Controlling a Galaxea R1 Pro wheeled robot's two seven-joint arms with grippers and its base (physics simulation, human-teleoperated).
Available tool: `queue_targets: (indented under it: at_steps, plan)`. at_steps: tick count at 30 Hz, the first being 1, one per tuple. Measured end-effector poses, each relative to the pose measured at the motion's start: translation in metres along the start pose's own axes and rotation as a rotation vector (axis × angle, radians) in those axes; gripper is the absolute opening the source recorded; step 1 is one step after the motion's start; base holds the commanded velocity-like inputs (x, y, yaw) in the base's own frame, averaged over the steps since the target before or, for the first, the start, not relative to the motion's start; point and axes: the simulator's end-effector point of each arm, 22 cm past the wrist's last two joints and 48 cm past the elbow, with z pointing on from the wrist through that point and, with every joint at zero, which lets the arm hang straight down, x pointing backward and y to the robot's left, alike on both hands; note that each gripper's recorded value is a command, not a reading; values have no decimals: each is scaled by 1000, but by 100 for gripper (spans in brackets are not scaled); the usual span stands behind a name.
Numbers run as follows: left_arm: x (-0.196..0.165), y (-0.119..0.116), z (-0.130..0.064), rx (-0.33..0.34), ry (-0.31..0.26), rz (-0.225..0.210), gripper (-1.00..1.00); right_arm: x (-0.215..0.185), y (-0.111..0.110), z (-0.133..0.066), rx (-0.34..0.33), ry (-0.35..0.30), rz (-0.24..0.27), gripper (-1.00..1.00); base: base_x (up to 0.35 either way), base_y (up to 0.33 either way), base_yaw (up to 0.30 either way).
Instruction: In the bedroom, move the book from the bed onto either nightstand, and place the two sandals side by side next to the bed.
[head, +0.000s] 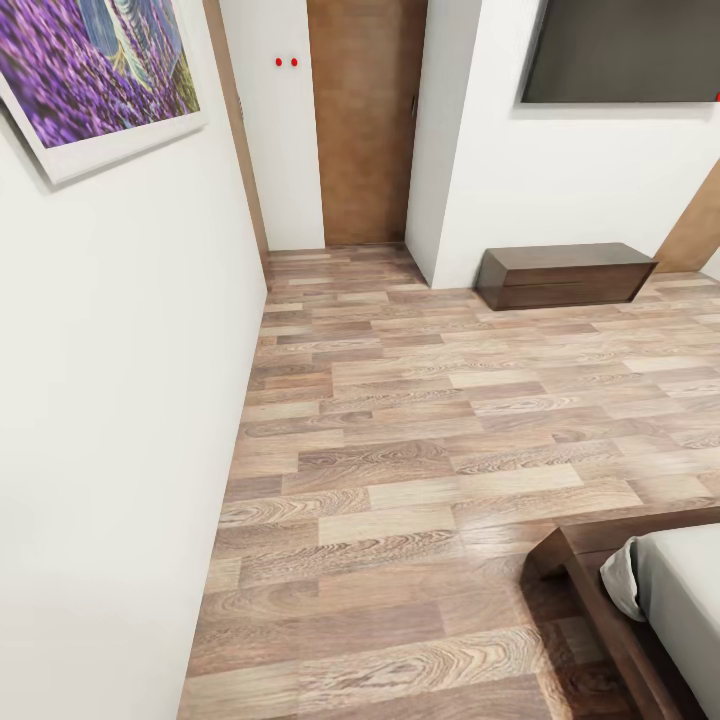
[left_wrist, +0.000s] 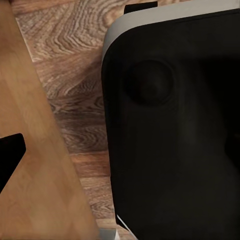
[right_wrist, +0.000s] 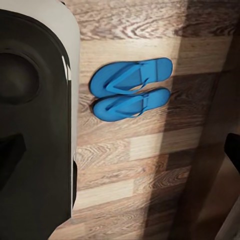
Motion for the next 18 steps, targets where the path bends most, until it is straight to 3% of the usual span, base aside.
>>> queue_targets:
  at_steps: [10,18]
  plan:
    - [-1,0,0,0,0,-2,100,3,2,0,-4,8,-3,100,0,0,0]
    - [-1,0,0,-1,0,-2,100,25,2,0,-5,54,-12,100,0,0,0]
